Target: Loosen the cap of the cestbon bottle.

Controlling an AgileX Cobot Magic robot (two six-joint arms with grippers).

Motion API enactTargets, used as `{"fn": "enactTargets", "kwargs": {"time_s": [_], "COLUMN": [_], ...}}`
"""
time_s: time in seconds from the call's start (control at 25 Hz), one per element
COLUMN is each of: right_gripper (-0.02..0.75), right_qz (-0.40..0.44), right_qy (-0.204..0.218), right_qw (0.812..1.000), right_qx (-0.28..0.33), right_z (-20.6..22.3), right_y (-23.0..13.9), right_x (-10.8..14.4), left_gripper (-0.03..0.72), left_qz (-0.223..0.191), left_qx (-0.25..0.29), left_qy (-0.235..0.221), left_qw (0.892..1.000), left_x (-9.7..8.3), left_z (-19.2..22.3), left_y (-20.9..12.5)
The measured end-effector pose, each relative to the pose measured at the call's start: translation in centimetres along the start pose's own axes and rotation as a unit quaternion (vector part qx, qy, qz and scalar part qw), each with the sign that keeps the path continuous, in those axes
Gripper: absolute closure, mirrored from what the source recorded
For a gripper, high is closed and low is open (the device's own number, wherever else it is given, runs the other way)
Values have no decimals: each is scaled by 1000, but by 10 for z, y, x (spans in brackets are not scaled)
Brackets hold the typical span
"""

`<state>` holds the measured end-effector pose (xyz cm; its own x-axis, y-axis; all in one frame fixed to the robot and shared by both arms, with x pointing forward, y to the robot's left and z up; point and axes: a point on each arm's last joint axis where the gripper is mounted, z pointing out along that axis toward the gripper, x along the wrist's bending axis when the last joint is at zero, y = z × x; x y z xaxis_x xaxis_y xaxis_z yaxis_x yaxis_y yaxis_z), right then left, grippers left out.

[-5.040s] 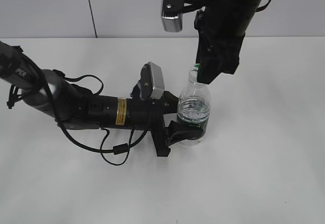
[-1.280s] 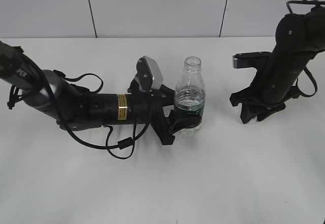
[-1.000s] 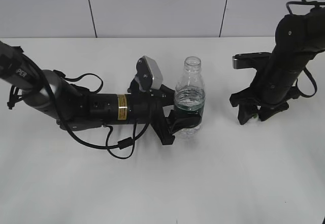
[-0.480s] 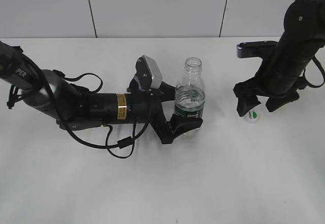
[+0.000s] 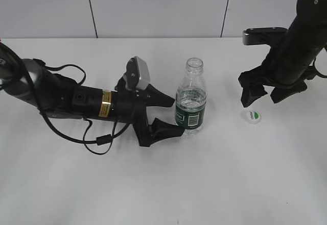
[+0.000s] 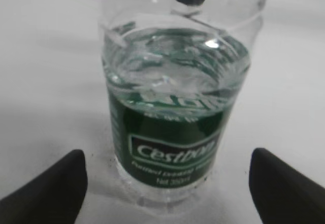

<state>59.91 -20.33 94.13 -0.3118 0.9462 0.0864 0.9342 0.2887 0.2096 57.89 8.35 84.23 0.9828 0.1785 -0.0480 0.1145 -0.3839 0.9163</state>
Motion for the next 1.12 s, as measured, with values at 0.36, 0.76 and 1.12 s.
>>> {"fn": "enactTargets", "kwargs": {"time_s": [0.36,0.76,1.12], "right_gripper": [144,144,144], "right_qz": [-3,-41,-72], "right_qy": [1,-39,-89], "right_qw": [1000,993,983], "right_qx": [-24,-101,-146], "right_z": [-17,-49,-102], "right_y": [2,26,57], "right_x": [2,-2,-6], "left_gripper": [98,98,98], "left_qz": [14,-11,-88], "left_qx": [54,181,277], "left_qy": [26,341,526], "left_qw": [998,923,799], "left_x": [21,59,58], "left_z": [-47,-109,-171], "left_y": [16,60,80]}}
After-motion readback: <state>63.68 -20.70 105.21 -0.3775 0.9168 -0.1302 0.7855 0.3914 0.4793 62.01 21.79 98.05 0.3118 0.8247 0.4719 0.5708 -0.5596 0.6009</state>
